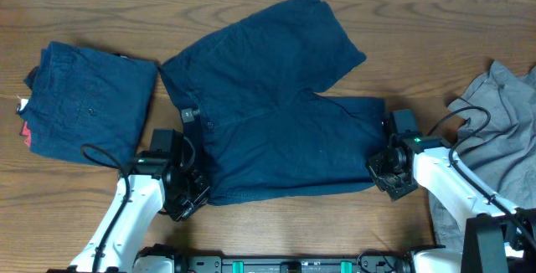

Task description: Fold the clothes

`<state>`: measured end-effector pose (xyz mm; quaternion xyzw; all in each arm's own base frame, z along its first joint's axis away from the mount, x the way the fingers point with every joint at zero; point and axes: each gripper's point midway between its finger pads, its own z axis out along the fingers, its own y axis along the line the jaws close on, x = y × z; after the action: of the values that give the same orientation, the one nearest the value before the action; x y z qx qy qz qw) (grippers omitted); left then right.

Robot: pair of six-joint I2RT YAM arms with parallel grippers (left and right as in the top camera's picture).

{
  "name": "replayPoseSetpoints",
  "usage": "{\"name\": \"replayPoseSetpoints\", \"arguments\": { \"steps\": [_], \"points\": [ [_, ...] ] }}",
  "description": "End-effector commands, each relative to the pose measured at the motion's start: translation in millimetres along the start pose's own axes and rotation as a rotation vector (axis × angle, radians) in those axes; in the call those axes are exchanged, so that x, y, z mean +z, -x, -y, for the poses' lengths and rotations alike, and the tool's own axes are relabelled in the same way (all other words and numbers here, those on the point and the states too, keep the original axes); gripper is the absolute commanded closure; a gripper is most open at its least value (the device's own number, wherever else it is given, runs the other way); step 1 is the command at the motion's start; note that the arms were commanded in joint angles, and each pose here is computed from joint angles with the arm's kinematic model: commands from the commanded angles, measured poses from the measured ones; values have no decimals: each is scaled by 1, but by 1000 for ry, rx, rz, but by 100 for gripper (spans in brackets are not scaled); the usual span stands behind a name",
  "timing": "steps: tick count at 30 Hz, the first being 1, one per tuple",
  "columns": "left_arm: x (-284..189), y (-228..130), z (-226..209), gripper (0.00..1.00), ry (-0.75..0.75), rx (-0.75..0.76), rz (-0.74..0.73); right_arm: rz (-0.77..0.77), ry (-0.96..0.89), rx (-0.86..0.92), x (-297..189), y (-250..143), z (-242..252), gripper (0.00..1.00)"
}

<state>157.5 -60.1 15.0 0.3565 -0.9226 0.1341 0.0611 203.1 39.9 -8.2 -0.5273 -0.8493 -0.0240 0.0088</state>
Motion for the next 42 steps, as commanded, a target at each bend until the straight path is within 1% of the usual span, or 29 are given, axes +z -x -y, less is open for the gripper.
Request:
{"name": "replayPoseSetpoints", "arguments": {
  "steps": [1,5,9,15,20,24,26,28,30,32,35,37,39,42],
  "points": [
    [-6,6,-3,94,30,36,37,100,-84,-30,10,19,19,99],
    [-11,-7,-5,94,27,86,-9,105,-72,-116,-4,24,12,99],
    [-27,-18,0,94,-12,158,-28,144,-25,-125,-49,45,3,99],
    [-67,-30,17,94,-85,320,62,281,118,-159,-138,87,-2,99],
    [-106,-51,37,94,-185,466,152,426,172,-172,-202,109,11,99],
    [-127,-69,47,94,-257,573,200,562,255,-276,-253,122,-2,99],
    [-132,-65,46,94,-250,545,249,626,334,-364,-280,125,-23,99],
    [-135,-51,42,94,-217,488,323,678,419,-466,-302,125,-48,99],
    [-139,-34,43,94,-194,425,404,714,483,-528,-315,125,-72,99],
    [-144,-21,47,94,-193,373,467,724,525,-561,-318,125,-94,99],
    [-152,2,57,94,-200,278,570,712,563,-614,-310,123,-125,99],
    [-158,22,61,94,-187,188,658,699,575,-651,-299,121,-149,99],
    [-161,37,65,94,-180,121,716,685,580,-682,-285,120,-171,99],
    [-153,52,79,94,-167,108,731,662,581,-728,-261,116,-201,99]
  ]
}}
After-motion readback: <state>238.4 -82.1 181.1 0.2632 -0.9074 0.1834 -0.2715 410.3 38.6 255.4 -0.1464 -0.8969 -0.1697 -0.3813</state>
